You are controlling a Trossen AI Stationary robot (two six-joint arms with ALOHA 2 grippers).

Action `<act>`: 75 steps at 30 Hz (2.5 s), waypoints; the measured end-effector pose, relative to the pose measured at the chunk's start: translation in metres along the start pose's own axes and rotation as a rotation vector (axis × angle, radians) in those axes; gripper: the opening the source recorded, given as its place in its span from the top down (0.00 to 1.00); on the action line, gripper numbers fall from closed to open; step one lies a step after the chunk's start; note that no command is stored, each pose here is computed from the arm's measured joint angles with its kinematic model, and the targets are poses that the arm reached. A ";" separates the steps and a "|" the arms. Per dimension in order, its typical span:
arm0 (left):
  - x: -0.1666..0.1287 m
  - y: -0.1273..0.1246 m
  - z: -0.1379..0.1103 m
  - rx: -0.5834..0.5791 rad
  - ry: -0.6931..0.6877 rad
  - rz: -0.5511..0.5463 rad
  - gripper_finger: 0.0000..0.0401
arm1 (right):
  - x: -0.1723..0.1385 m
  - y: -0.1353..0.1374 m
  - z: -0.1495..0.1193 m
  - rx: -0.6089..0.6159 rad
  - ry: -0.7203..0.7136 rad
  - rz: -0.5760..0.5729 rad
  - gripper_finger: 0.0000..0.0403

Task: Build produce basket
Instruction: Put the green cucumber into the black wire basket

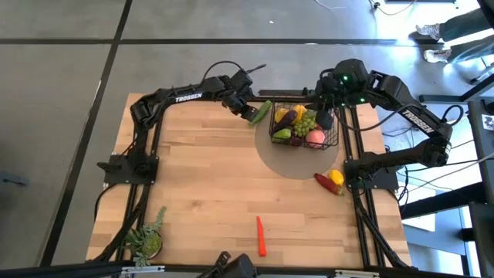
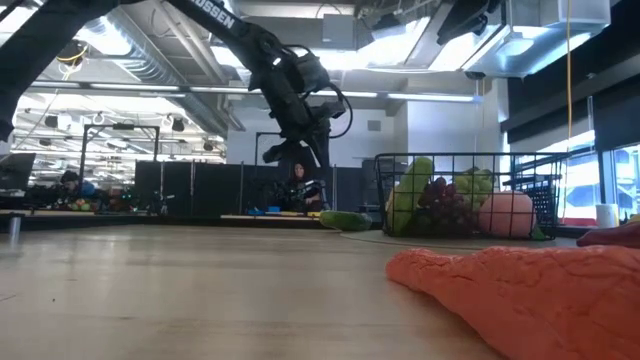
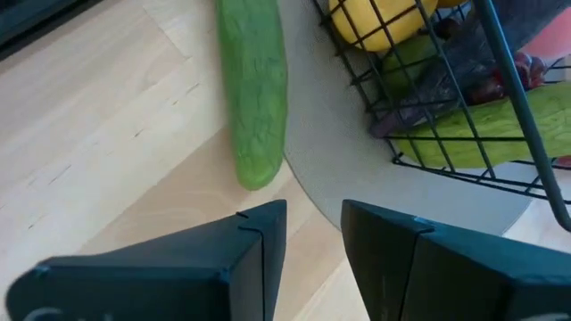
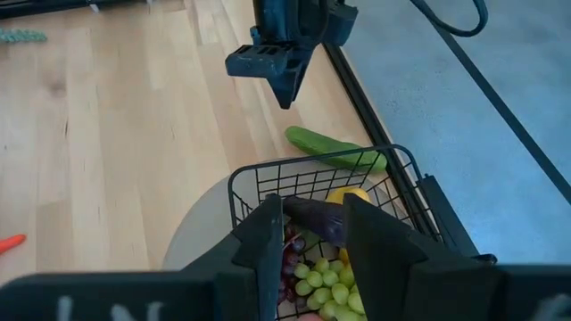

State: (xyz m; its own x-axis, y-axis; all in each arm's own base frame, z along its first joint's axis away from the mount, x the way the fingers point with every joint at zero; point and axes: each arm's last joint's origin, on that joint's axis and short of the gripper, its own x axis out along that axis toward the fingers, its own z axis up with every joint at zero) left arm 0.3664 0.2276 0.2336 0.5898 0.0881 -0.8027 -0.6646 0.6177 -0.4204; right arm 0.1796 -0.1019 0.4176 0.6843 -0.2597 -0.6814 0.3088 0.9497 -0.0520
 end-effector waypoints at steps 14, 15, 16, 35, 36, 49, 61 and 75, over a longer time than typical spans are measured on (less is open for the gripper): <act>0.001 -0.006 0.002 0.030 -0.074 0.053 0.75 | 0.000 0.000 0.000 0.001 0.001 0.000 0.72; 0.001 -0.007 0.001 0.025 -0.068 0.050 0.74 | 0.000 0.000 0.000 0.001 0.001 0.000 0.72; 0.002 -0.008 0.001 0.023 -0.067 0.049 0.72 | 0.000 0.000 0.000 0.001 0.001 0.000 0.72; 0.019 -0.019 -0.009 0.179 -0.063 0.130 0.44 | 0.000 0.000 0.000 0.000 0.002 0.001 0.72; 0.021 -0.019 -0.011 0.209 -0.050 0.143 0.44 | 0.000 0.000 0.000 0.000 0.002 0.001 0.72; 0.065 -0.012 -0.019 0.283 -0.045 0.231 0.44 | 0.000 0.000 0.000 0.000 0.002 0.000 0.72; 0.077 -0.011 -0.023 0.296 -0.073 0.330 0.44 | 0.000 0.000 0.000 0.000 0.002 0.001 0.72; 0.079 -0.013 -0.023 0.371 -0.067 0.331 0.44 | 0.000 0.000 0.000 0.000 0.002 0.001 0.72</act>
State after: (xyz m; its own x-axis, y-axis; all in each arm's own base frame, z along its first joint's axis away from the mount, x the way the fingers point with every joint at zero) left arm 0.4107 0.2086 0.1655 0.4113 0.3687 -0.8336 -0.6201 0.7834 0.0406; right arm 0.1799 -0.1020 0.4173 0.6831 -0.2584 -0.6830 0.3082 0.9499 -0.0512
